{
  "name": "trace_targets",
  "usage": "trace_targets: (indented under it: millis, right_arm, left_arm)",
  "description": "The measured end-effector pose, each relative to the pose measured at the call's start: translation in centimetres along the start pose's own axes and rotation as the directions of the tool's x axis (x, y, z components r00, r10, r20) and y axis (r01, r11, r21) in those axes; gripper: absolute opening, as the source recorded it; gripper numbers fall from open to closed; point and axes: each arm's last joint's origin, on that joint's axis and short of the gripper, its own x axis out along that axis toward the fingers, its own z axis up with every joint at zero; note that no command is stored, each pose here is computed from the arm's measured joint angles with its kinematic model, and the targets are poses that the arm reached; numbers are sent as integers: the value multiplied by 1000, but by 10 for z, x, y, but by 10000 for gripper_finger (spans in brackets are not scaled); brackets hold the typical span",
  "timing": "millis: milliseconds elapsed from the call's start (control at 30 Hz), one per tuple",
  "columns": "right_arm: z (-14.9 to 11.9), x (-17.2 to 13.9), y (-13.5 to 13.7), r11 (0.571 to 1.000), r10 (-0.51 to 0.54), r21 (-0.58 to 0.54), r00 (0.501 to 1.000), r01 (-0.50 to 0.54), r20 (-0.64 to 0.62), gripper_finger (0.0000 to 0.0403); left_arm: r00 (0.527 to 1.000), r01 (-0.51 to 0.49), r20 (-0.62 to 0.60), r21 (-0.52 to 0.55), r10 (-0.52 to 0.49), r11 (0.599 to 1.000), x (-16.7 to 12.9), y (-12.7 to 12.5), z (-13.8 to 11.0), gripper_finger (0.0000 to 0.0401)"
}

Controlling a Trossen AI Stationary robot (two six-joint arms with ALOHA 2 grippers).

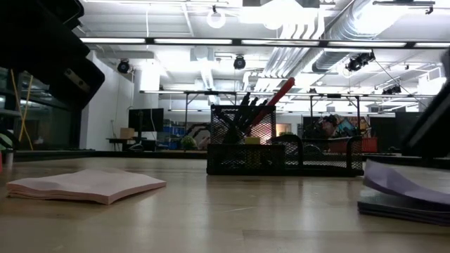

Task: Pick and place office supplies into organizer
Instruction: Put the violet sticky note into the black desk organizer

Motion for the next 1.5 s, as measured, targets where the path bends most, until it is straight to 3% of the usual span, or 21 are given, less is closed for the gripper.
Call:
trace_targets:
  millis: [233, 400, 600, 800, 967, 1067, 1267, 1500]
  right_arm:
    - [-2, 14, -4, 999, 23, 37, 999, -21, -50, 295]
    - [-16, 27, -12, 992, 79, 107, 995, -72, -60, 306]
    - [-23, 38, -23, 994, 70, 95, 991, -59, -117, 301]
    - [-20, 46, -26, 996, 42, 89, 992, -32, -117, 219]
    - [-15, 53, -26, 993, 38, 112, 994, -25, -107, 83]
    - [-11, 50, -23, 997, 50, 55, 995, -45, -85, 15]
    - [9, 26, -25, 997, 11, -71, 999, -14, -36, 5]
    - [40, 11, -38, 990, -100, -86, 990, 109, 103, 5]
  left_arm:
    - [1000, -1, 0, 0, 1, 1000, 0, 0, 0, 28]
    - [1000, -4, -7, 2, 4, 1000, 0, 0, -1, 28]
    - [1000, -4, -8, 10, 4, 1000, 0, 0, -1, 28]
    - [1000, -6, -6, 10, 6, 1000, 0, 0, -1, 28]
    - [1000, -15, -2, 10, 15, 1000, 0, 1, -1, 28]
    - [1000, -17, -1, 9, 17, 1000, 0, 1, -1, 28]
    - [1000, -17, -1, 9, 17, 1000, 0, 1, -1, 28]
    - [1000, -16, -1, 4, 16, 1000, 0, 1, -1, 28]
